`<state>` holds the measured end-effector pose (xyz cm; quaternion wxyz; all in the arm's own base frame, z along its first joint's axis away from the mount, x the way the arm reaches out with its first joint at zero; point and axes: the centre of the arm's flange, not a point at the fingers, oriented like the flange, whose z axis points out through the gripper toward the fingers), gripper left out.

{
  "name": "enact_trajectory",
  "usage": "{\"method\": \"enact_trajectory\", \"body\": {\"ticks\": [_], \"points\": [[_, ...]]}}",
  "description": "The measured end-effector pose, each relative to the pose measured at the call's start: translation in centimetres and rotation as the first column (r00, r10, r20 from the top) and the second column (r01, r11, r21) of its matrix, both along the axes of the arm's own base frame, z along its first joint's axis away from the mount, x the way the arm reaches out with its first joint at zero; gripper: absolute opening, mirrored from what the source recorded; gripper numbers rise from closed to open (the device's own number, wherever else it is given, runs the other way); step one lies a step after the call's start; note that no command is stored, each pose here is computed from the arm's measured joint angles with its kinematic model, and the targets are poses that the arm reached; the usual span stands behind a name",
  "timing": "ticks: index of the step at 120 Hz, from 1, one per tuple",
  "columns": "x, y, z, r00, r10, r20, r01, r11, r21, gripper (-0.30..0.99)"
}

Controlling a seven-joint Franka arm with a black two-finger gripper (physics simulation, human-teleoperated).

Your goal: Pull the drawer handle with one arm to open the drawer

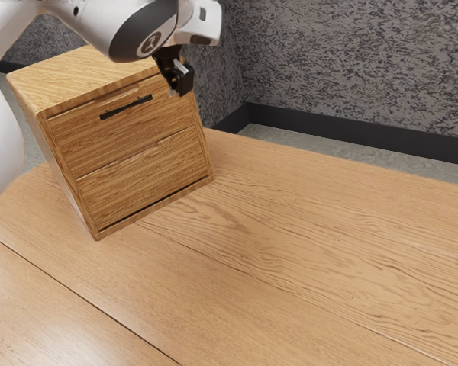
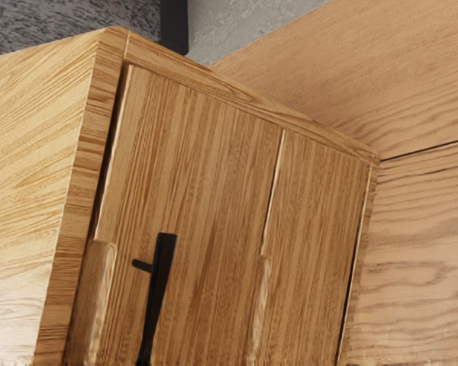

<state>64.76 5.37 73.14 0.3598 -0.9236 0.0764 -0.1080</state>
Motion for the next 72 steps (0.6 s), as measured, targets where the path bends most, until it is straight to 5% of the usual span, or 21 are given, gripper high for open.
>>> {"method": "enact_trajectory", "body": {"ticks": [26, 72], "points": [[3.4, 1.1, -4.7, 0.988, -0.117, -0.105, 0.116, 0.993, -0.019, 0.69], [2.9, 10.2, -5.4, 0.977, -0.150, -0.150, 0.140, 0.987, -0.074, 0.69]]}}
